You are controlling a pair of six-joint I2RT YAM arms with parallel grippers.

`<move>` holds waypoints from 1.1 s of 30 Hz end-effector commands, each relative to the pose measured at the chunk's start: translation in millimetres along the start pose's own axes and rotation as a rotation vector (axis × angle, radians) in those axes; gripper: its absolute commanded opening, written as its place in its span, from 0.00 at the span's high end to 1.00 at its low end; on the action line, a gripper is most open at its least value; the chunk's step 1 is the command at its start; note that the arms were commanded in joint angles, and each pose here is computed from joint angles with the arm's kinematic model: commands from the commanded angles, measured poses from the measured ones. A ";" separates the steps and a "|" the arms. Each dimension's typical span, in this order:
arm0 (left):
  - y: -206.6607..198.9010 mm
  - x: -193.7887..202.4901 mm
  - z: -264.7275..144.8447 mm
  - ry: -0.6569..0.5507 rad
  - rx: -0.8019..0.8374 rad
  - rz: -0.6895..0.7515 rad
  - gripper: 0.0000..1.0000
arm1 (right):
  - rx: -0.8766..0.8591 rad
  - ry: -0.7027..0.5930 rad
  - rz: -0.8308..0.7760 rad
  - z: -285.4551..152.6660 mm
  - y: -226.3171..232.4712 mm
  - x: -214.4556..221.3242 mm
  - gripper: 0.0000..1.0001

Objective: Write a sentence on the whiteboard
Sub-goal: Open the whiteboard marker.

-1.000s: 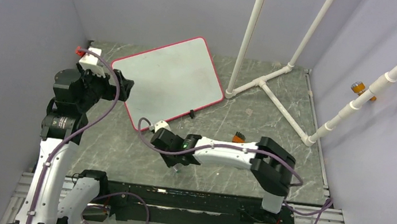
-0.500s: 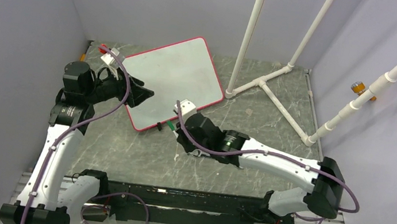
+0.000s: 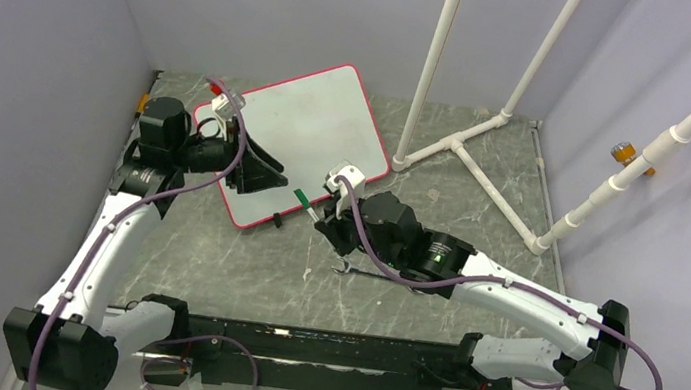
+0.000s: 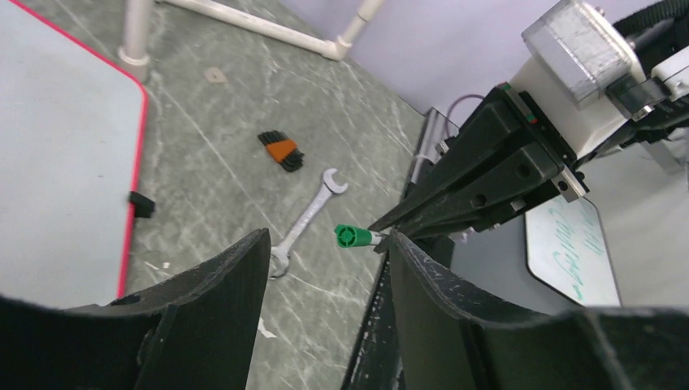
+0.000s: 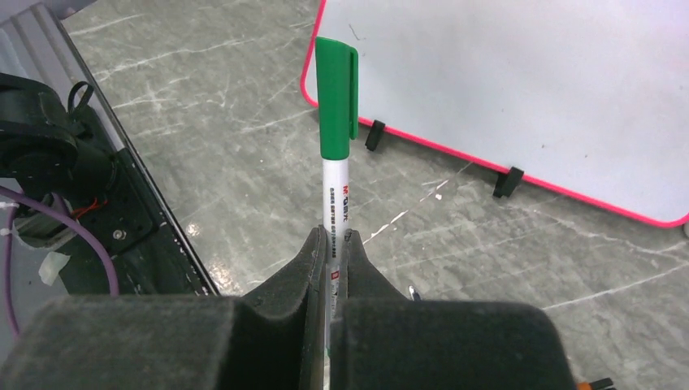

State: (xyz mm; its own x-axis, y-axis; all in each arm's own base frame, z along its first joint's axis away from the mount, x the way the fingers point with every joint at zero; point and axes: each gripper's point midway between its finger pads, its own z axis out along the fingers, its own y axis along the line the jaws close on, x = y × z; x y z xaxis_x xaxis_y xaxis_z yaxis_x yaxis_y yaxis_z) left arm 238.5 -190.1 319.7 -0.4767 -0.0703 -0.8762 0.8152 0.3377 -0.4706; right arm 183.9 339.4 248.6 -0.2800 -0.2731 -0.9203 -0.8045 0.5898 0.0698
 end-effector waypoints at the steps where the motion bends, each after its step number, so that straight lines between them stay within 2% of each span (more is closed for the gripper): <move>1: -26.2 -5.5 4.2 0.024 0.135 0.027 0.41 | -0.026 -0.116 -0.054 -7.8 2.2 -35.8 1.00; 7: -32.9 2.4 11.0 0.059 0.183 0.008 0.43 | -0.029 -0.124 -0.068 -5.9 2.9 -40.8 1.00; 14: -25.5 11.8 18.9 0.103 0.148 -0.003 0.46 | -0.030 -0.145 -0.074 -7.4 3.3 -49.6 1.00; 22: -24.2 16.7 23.7 0.128 0.150 -0.016 0.57 | -0.038 -0.159 -0.085 -7.6 5.3 -57.7 1.00; 33: -26.2 17.0 26.7 0.129 0.171 -0.025 0.58 | -0.070 -0.155 -0.093 -3.7 11.9 -60.0 1.00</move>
State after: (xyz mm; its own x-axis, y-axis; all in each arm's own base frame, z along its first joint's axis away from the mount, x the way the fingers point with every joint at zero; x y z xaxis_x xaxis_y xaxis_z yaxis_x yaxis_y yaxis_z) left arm 217.6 -222.6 296.1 -0.5867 0.0546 -0.8080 0.7979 0.2095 -0.5652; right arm 187.0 350.9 272.1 -0.1763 -0.2734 -0.9456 -0.8477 0.5304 0.0047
